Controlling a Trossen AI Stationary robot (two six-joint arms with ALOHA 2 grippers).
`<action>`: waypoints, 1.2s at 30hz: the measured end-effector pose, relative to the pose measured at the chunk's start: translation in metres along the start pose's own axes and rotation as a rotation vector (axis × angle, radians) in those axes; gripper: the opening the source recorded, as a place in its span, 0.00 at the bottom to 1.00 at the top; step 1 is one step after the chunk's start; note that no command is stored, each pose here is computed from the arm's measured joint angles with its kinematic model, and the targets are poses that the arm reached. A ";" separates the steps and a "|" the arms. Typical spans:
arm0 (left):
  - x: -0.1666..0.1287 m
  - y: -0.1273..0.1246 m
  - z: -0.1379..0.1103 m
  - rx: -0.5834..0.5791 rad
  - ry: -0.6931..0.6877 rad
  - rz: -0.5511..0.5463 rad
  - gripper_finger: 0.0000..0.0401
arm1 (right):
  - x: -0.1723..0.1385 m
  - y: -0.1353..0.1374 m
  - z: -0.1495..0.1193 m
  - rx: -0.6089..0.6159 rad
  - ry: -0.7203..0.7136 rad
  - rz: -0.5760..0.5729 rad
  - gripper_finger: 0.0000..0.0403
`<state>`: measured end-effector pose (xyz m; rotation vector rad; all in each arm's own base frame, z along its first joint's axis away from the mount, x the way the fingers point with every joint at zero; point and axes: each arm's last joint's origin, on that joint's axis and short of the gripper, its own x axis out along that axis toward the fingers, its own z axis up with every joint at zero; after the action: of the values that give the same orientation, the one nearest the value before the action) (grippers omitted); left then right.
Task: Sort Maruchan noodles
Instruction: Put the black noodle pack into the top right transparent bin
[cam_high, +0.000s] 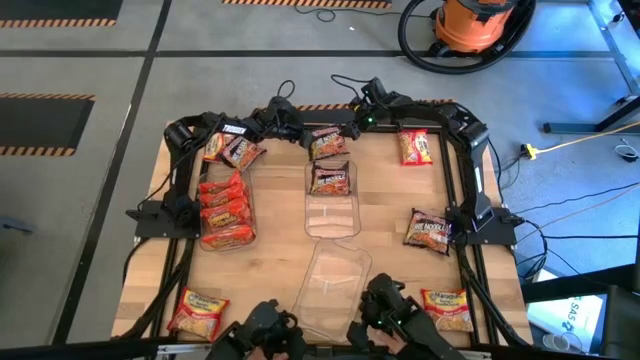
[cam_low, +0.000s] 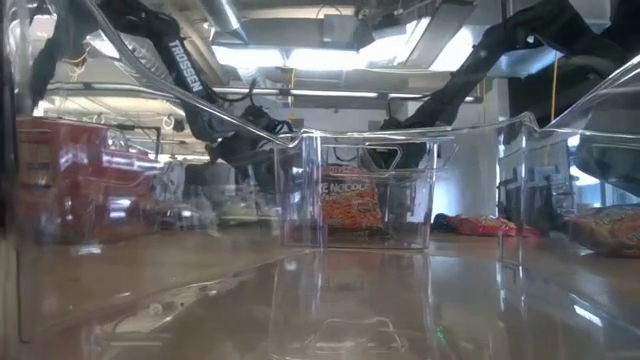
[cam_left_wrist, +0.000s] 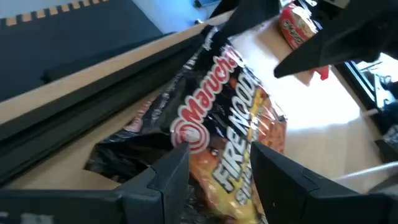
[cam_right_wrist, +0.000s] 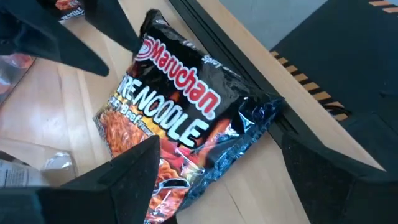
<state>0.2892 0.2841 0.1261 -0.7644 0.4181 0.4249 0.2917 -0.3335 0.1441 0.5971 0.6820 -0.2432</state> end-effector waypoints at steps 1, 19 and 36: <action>0.000 0.000 0.000 0.000 0.006 -0.012 0.41 | 0.000 0.000 0.000 -0.003 -0.002 0.001 0.77; -0.018 -0.011 0.012 0.079 0.011 -0.057 0.41 | -0.008 -0.003 -0.001 -0.094 -0.022 0.214 0.77; -0.027 -0.014 0.037 0.115 -0.019 0.190 0.41 | -0.020 -0.018 -0.017 0.018 0.087 0.155 0.77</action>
<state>0.2813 0.2969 0.1715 -0.6106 0.4956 0.5799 0.2610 -0.3376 0.1389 0.6778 0.7140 -0.0792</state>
